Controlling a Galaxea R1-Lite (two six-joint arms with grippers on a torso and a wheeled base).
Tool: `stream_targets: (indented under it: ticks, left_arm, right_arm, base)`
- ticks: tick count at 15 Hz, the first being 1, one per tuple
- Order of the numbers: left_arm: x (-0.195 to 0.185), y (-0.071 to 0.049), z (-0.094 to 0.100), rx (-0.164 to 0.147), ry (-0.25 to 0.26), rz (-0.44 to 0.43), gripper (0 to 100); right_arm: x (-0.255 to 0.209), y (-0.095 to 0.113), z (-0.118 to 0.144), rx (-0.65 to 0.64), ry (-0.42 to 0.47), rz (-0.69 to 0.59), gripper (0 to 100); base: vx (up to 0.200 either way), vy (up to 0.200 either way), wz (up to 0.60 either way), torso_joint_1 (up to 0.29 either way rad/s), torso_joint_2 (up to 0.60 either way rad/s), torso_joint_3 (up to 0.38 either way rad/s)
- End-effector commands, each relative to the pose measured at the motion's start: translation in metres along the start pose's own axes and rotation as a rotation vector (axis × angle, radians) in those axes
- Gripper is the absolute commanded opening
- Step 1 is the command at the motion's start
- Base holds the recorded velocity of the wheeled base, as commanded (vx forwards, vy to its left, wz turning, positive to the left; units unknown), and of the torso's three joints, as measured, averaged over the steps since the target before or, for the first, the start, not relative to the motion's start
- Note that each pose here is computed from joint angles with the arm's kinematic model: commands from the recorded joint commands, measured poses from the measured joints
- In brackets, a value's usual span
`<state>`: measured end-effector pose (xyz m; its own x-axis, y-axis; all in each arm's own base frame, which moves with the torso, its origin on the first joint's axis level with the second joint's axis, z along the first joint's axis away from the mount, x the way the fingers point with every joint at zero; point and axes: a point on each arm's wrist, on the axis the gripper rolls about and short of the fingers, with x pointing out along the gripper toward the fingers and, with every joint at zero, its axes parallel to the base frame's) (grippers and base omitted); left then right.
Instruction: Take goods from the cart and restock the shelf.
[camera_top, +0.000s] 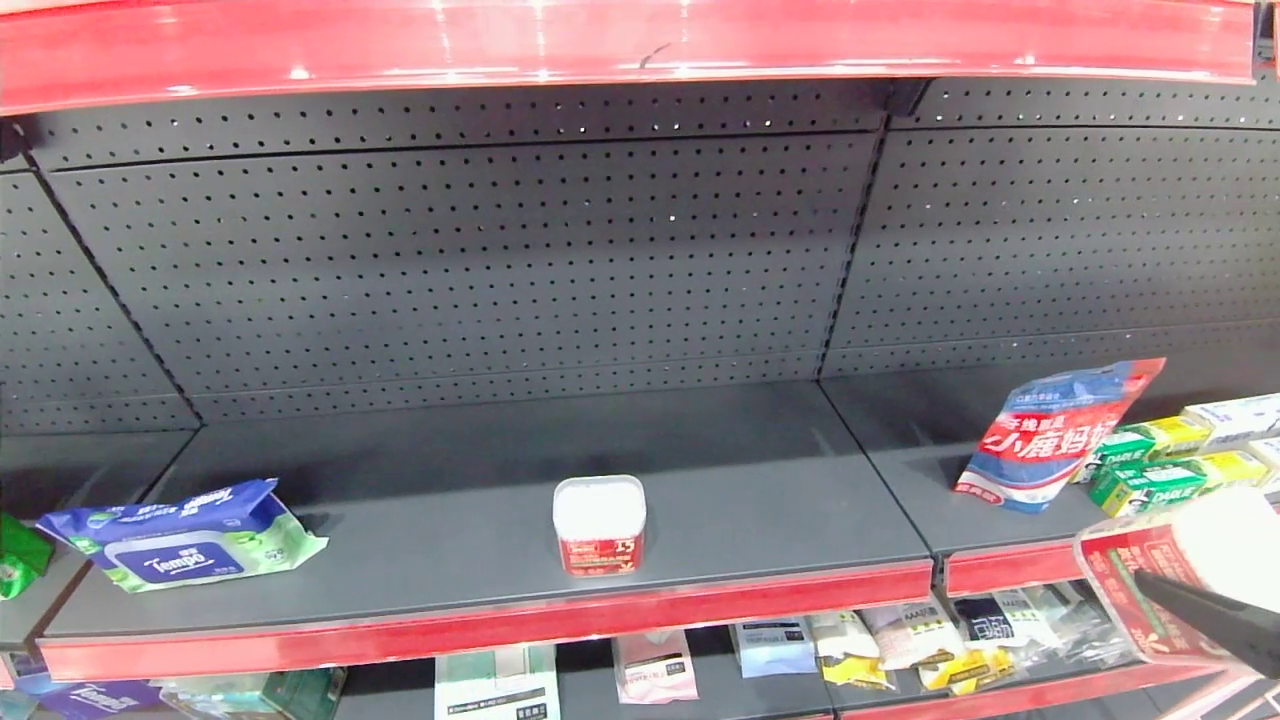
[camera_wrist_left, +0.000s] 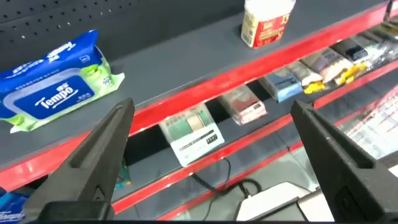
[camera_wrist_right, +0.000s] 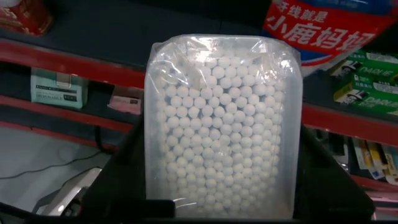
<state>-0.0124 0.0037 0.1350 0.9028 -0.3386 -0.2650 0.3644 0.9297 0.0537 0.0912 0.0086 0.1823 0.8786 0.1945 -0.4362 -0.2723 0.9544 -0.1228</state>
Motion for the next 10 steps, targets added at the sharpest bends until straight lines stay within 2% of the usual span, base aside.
stream_targets:
  ticks: [1, 3, 7, 10]
  left_arm:
    - [-0.002, 0.0, -0.003, 0.001, -0.018, 0.002, 100]
    - [-0.002, 0.0, -0.005, 0.001, -0.021, 0.0, 100]
    - [-0.004, -0.001, -0.012, 0.0, -0.037, -0.003, 100]
    - [-0.011, -0.002, -0.029, 0.001, -0.113, 0.012, 100]
  right_arm:
    - [0.003, 0.0, 0.0, 0.001, 0.013, 0.003, 0]
    - [0.004, -0.001, 0.0, 0.002, 0.017, 0.006, 0]
    - [0.005, -0.002, 0.006, -0.001, 0.008, 0.002, 0]
    - [0.022, -0.009, 0.03, -0.005, 0.016, 0.01, 0]
  base:
    - [0.0, 0.0, 0.6, -0.002, 0.0, 0.007]
    - [0.0, 0.0, 0.6, 0.005, 0.0, 0.007]
    - [0.0, 0.0, 0.0, 0.0, 0.0, 0.0]
    - [0.0, 0.0, 0.0, 0.0, 0.0, 0.0]
